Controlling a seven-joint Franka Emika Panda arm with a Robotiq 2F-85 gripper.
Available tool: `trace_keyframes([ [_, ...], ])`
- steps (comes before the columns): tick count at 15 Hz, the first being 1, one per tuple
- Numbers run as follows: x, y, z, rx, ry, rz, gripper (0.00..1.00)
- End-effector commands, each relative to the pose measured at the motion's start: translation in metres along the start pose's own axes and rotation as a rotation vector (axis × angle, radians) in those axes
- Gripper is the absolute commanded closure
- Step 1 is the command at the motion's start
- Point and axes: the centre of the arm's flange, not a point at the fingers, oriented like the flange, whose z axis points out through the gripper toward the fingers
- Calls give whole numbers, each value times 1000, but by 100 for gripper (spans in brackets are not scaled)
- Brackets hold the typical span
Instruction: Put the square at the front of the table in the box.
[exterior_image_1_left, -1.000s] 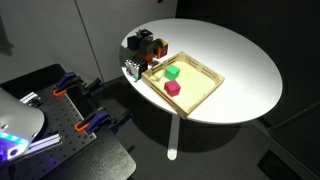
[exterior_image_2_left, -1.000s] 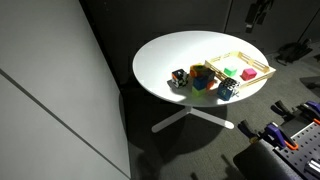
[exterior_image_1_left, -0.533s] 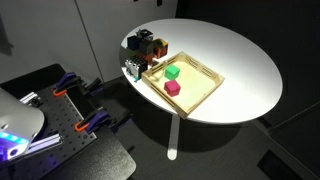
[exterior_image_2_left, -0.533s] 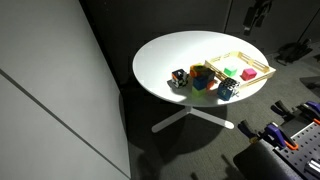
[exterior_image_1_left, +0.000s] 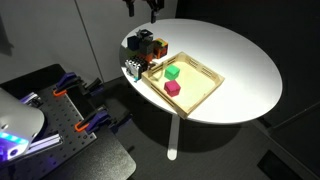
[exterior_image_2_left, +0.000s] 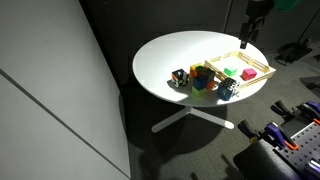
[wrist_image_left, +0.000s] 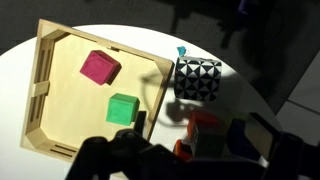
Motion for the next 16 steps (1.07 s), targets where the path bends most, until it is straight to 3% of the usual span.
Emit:
trace_keyframes([
  [1,11,-9,32,33,12,-25,0],
  [16,34,-53,144,-27,75,-111,0],
])
